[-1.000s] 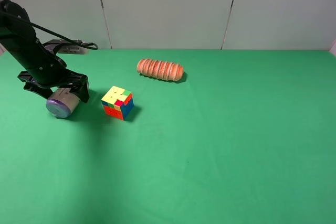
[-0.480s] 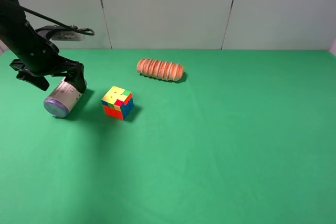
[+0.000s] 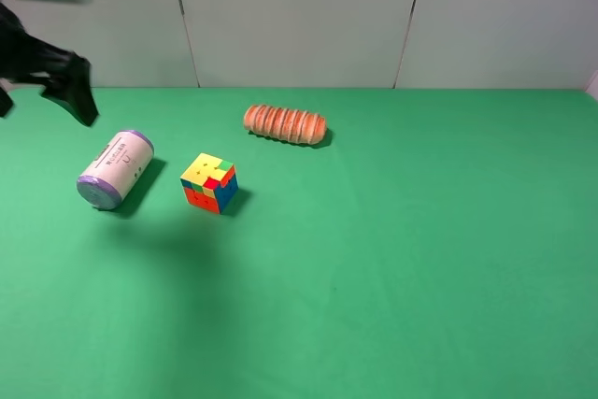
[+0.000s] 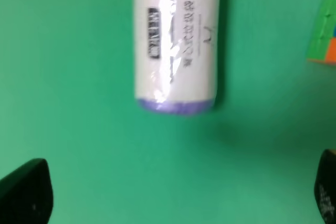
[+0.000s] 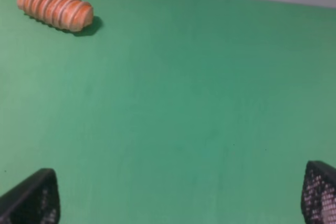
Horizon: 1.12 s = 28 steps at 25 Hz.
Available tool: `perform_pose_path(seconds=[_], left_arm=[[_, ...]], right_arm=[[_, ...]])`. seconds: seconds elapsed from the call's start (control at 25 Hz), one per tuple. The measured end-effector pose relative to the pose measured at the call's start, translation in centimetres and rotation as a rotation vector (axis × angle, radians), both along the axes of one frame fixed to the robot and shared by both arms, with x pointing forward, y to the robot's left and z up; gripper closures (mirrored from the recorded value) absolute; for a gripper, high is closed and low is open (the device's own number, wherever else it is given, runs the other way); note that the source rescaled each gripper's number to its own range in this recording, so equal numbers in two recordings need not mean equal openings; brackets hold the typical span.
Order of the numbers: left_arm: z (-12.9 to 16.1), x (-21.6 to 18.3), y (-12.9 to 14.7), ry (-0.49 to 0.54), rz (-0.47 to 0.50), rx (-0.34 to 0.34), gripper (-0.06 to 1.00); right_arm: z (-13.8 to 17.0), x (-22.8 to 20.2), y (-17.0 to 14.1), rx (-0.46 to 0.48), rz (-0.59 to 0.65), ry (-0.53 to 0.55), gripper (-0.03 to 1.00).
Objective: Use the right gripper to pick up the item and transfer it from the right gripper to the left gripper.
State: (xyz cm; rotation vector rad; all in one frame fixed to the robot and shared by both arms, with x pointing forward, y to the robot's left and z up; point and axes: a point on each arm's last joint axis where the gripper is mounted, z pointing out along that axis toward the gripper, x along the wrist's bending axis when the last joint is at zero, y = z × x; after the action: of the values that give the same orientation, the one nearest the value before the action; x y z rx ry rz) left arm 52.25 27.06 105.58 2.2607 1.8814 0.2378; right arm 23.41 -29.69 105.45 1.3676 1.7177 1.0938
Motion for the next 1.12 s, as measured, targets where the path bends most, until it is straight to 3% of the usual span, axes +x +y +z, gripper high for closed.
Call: perform_pose_path(seconds=[0.24,0.4,0.52,0.8,1.12], left_arm=[[6.4,-5.8,0.8,-0.161,0.004,0.007,-0.05],[8.3,-10.4,1.3,-0.275,0.014,-0.009,-0.05],[8.1,-14.3,1.7,-0.332,0.023,-0.019,-0.05],[4.5,-22.9,2.4,-0.473,0.025,-0.054,-0.06],[0.6,-28.4,2.8,-0.649,0.025,-0.095,-0.06]], right_arm=[[0.0,0.0,0.0,0.000,0.000,-0.001,-0.03],[0.0,0.0,0.0,0.000,0.000,-0.001,-0.03],[0.0,0.0,0.0,0.000,0.000,-0.001,-0.03],[0.0,0.0,0.0,0.000,0.000,-0.001,-0.03],[0.0,0.0,0.0,0.000,0.000,-0.002,-0.03]])
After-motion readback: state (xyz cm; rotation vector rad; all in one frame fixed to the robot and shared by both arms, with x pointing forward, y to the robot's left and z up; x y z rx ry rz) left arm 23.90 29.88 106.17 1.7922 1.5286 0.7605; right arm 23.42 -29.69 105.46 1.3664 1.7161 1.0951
